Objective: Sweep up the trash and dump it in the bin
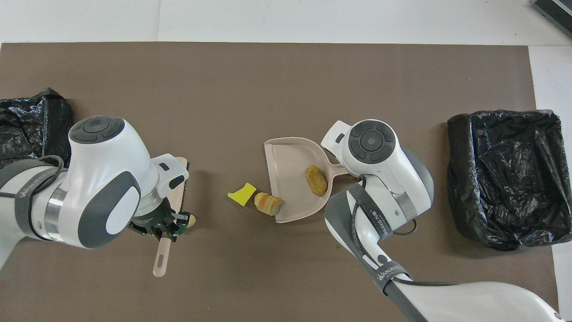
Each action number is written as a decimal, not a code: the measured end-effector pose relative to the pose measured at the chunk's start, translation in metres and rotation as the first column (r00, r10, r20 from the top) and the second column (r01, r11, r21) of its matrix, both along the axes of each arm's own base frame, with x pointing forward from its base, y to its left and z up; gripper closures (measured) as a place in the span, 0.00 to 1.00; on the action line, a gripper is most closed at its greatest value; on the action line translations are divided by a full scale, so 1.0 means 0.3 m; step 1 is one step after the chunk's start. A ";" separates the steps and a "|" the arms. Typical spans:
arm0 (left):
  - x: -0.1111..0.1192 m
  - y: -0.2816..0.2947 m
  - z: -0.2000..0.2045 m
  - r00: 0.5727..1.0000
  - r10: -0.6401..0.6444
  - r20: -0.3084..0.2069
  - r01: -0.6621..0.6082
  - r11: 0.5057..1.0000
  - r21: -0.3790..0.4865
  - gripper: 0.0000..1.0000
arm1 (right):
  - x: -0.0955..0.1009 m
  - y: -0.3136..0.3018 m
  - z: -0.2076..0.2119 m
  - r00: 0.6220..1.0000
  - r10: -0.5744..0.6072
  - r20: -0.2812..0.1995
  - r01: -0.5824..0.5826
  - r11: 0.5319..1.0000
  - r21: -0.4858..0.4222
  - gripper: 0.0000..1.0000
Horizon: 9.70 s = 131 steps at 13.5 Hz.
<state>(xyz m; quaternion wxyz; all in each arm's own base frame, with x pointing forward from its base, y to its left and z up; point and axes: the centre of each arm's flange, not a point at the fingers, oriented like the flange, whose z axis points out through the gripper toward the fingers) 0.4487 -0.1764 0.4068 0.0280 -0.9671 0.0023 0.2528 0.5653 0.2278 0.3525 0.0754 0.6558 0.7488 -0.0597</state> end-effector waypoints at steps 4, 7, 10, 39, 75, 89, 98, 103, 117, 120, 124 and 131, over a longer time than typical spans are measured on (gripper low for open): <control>-0.172 0.062 -0.090 0.949 0.304 0.084 -0.314 0.934 0.173 0.74 | 0.004 -0.001 -0.004 1.000 0.014 0.002 -0.014 1.000 0.003 0.68; -0.278 0.096 -0.170 0.886 0.431 0.171 -0.459 0.866 0.197 0.74 | 0.004 -0.001 -0.004 1.000 0.014 0.002 -0.014 1.000 0.003 0.68; -0.299 0.030 -0.215 0.886 0.411 0.216 -0.446 0.883 0.149 0.74 | 0.004 -0.001 -0.004 1.000 0.014 0.002 -0.014 1.000 0.003 0.68; -0.061 -0.797 -0.037 0.835 0.463 0.298 -0.319 0.847 -0.425 0.74 | 0.003 -0.003 -0.007 1.000 0.013 0.000 -0.013 1.000 0.003 0.68; -0.308 -0.570 -0.073 0.981 0.077 0.176 -0.057 0.991 -0.118 0.74 | 0.069 -0.167 0.078 0.980 -0.196 -0.027 0.198 0.965 0.173 0.68; -0.657 -0.704 -0.237 0.963 0.102 0.251 -0.076 0.991 -0.113 0.74 | -0.005 -1.375 0.516 0.839 -0.542 -0.047 0.541 0.824 0.170 0.68; -0.544 -0.645 -0.207 0.959 0.165 0.232 -0.140 0.983 -0.118 0.19 | -0.150 -1.804 0.608 0.935 -0.354 0.019 0.345 0.899 -0.270 0.68; -0.283 -0.517 -0.057 0.920 0.292 0.262 -0.261 0.954 -0.150 0.00 | -0.054 -1.649 0.592 0.983 -0.184 -0.027 0.149 0.864 -0.480 0.68; 0.310 0.218 0.307 0.907 -0.035 0.420 0.116 0.979 -0.170 0.00 | -0.002 -1.327 0.731 0.994 -0.095 -0.052 0.033 0.726 -0.687 0.68; 0.331 0.339 0.388 0.906 -0.065 0.418 0.138 0.980 -0.147 0.00 | -0.052 -1.241 0.876 0.992 -0.128 -0.017 0.081 0.718 -0.691 0.68; 0.336 0.387 0.523 0.901 -0.083 0.426 0.140 0.985 -0.103 0.00 | -0.122 -1.052 0.978 0.927 -0.355 0.120 0.357 0.739 -0.571 0.68; 0.329 0.390 0.682 0.886 -0.096 0.453 0.149 0.985 -0.083 0.00 | -0.108 -0.568 0.806 0.561 -0.798 0.218 0.827 0.535 -0.171 0.68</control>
